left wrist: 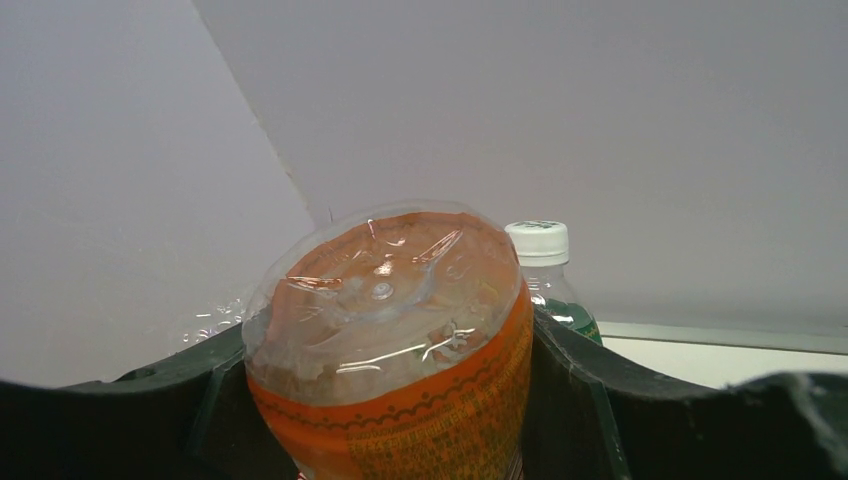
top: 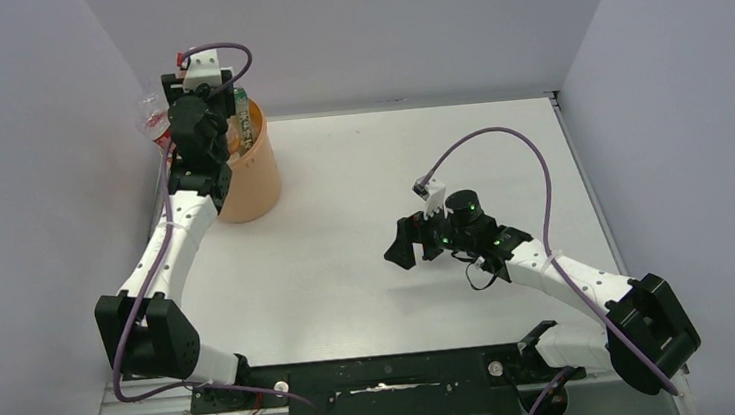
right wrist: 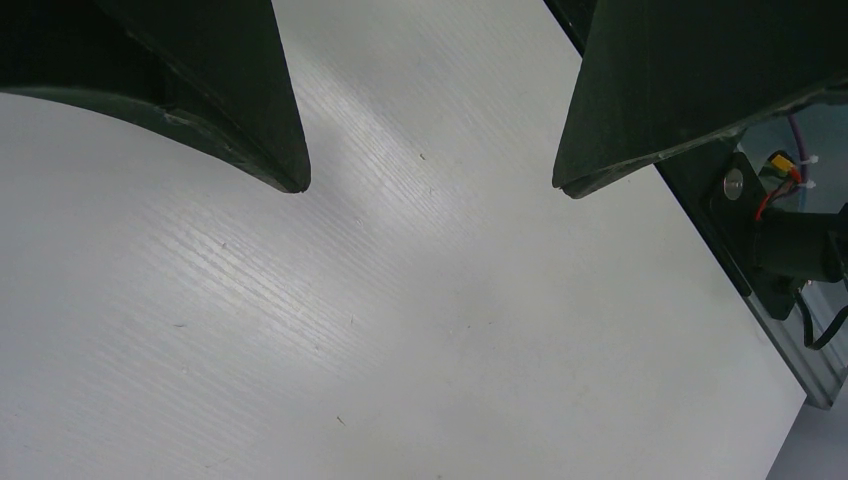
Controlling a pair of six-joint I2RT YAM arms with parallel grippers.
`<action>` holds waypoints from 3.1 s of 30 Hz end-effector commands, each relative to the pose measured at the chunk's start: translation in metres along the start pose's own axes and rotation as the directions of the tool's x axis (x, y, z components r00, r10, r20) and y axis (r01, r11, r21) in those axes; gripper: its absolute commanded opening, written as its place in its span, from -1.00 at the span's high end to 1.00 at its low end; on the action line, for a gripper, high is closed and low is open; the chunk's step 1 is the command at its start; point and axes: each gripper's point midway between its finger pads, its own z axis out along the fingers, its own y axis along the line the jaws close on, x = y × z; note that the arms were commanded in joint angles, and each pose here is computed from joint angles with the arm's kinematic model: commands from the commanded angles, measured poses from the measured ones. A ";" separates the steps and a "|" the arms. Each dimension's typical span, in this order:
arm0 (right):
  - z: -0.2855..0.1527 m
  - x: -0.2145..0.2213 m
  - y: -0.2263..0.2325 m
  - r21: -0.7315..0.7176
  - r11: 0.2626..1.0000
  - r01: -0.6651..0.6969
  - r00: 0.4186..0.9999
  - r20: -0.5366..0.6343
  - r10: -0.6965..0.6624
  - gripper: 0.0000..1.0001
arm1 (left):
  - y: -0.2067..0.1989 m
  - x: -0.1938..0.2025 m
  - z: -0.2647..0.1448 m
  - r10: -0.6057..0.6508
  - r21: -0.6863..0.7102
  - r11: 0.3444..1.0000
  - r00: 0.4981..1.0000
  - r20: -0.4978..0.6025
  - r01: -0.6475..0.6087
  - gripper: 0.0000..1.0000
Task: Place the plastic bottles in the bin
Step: Place the plastic bottle in the trash bin.
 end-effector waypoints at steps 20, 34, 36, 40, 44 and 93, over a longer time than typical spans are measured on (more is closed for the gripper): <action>-0.003 -0.017 0.008 -0.029 0.999 0.028 0.997 0.066 -0.026 -0.96 | -0.018 0.060 -0.008 -0.010 0.019 1.000 0.988 -0.156 0.013 -0.33; -0.004 -0.013 0.007 -0.031 0.999 0.021 0.998 0.065 -0.019 -0.96 | -0.013 0.032 -0.005 -0.066 0.011 0.998 0.991 -0.113 0.068 -0.49; -0.005 -0.012 0.007 -0.031 0.999 0.021 0.998 0.065 -0.019 -0.96 | -0.011 0.028 -0.006 -0.073 0.010 0.997 0.991 -0.108 0.075 -0.52; -0.005 -0.012 0.008 -0.035 0.999 0.021 0.998 0.065 -0.019 -0.96 | -0.009 0.018 -0.010 -0.090 0.009 0.996 0.991 -0.095 0.091 -0.59; -0.005 -0.013 0.009 -0.037 0.999 0.020 0.998 0.067 -0.017 -0.96 | -0.003 0.008 -0.014 -0.103 -0.005 0.995 0.990 -0.093 0.103 -0.66; -0.010 -0.013 0.015 -0.053 0.999 0.005 0.996 0.084 0.000 -0.96 | 0.000 -0.078 -0.020 -0.238 0.058 0.970 0.971 0.014 0.237 -0.70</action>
